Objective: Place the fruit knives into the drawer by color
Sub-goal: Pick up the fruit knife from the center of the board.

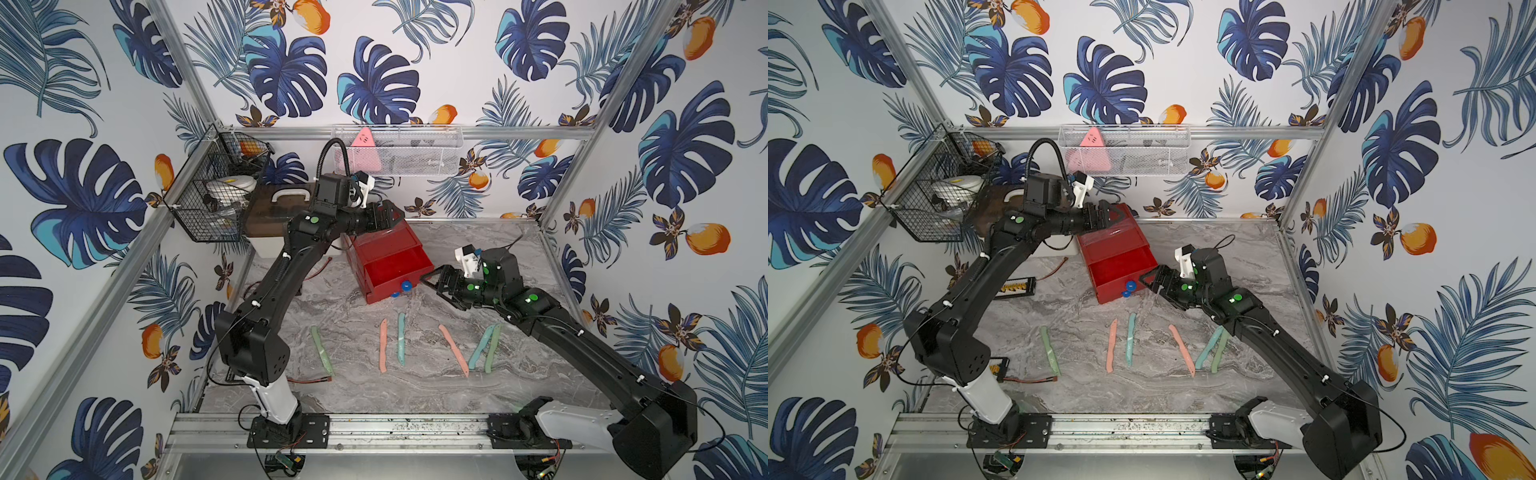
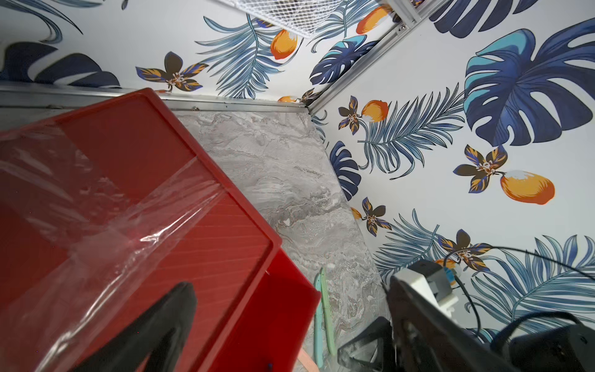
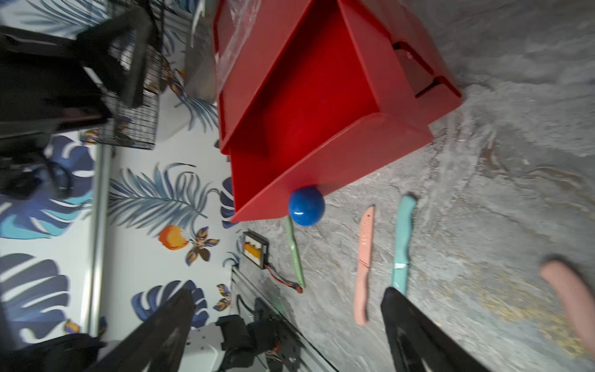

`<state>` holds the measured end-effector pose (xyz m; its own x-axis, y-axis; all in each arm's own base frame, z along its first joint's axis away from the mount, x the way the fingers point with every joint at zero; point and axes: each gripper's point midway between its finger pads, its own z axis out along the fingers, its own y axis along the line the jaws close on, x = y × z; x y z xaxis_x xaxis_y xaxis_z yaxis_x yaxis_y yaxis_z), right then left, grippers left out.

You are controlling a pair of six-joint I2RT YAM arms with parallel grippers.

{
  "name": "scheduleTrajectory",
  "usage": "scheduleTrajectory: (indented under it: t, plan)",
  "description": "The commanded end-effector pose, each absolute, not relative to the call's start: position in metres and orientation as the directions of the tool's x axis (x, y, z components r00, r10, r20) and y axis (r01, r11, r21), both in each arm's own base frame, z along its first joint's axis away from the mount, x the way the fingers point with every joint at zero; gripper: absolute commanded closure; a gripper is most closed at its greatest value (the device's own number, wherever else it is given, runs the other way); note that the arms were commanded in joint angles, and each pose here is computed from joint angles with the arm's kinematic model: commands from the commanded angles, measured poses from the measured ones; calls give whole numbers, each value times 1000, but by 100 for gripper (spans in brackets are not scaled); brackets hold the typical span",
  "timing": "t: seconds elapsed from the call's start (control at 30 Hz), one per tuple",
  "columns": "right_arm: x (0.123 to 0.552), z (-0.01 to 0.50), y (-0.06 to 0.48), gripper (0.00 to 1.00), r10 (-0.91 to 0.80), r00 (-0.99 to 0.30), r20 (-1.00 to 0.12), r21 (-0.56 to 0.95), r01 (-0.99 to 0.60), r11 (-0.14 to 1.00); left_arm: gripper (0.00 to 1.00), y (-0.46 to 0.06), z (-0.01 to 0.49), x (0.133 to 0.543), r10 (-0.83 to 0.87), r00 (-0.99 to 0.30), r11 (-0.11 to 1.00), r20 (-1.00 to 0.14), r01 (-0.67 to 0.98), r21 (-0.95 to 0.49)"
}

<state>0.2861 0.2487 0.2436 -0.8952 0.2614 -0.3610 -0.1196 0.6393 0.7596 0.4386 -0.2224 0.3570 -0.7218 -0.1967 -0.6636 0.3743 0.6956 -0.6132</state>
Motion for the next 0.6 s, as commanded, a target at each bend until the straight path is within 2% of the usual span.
scheduleTrajectory:
  t: [0.0, 0.2, 0.37, 0.57]
  plan:
    - [257, 199, 208, 6, 35, -940, -339, 494, -146, 857, 1, -221, 349, 406, -128, -739, 770, -661, 346, -537]
    - [248, 160, 169, 6, -119, -961, -249, 222, -176, 959, 1, -235, 325, 327, -56, -805, 822, -591, 299, -485]
    - [232, 121, 153, 10, -199, -961, -191, 111, -222, 969, 1, -235, 288, 267, -70, -870, 834, -488, 217, -506]
    - [229, 94, 161, 21, -267, -946, -181, 41, -279, 959, 1, -252, 244, 214, -39, -901, 829, -433, 213, -518]
